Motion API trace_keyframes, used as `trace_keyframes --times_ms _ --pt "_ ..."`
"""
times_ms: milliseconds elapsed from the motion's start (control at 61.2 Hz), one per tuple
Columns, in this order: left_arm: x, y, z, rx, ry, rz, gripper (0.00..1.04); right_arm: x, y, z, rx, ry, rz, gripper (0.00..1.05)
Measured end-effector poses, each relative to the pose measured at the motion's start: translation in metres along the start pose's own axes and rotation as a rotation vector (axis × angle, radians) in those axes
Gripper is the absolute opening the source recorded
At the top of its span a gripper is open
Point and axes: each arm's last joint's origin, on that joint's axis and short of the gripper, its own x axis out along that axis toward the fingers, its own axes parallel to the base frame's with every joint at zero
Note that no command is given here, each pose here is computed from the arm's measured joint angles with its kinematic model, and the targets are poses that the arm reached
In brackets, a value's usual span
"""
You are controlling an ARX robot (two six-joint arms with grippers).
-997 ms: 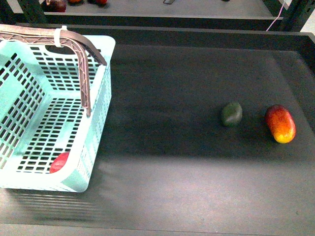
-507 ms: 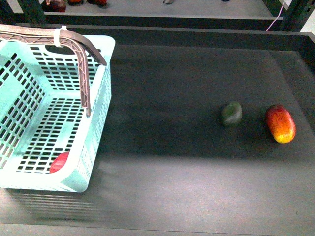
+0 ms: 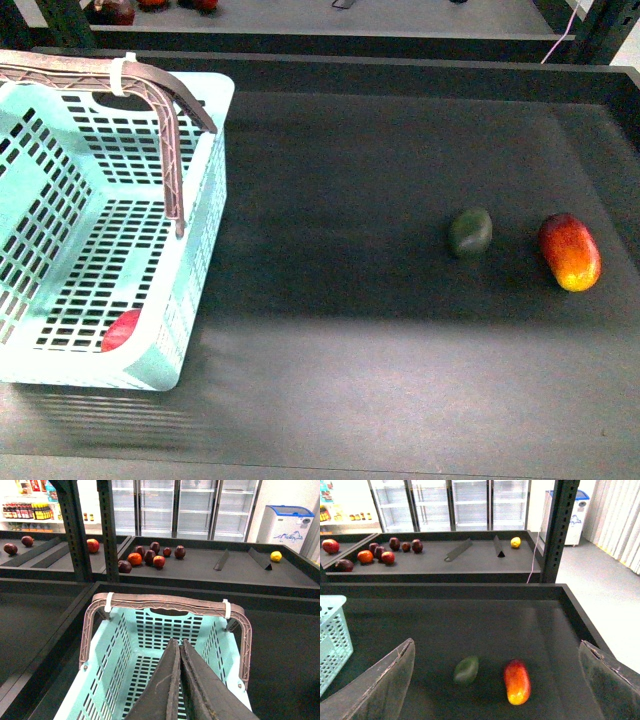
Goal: Pick apple with right arm and hold basket with left
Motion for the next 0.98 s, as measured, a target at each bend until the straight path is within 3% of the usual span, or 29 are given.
trace_keyframes --times_ms 327,458,491,785,981 --pt "0.0 0.0 0.0 -0.001 0.0 0.0 0.05 0.0 0.0 0.0 0.0 0.0 0.0 0.96" --pt "0.0 0.0 0.0 0.0 0.0 0.0 0.31 0.0 0.0 0.0 0.0 0.0 0.0 0.96" --pt "0.0 0.0 0.0 0.0 0.0 0.0 0.42 0.0 0.0 0.0 0.0 0.0 0.0 0.96" --pt "0.0 0.0 0.0 0.0 0.0 0.0 0.98 0.0 0.0 0.0 0.0 0.0 0.0 0.96" --pt "0.0 0.0 0.0 0.002 0.0 0.0 0.98 0.0 0.0 0.0 0.0 0.0 0.0 0.96"
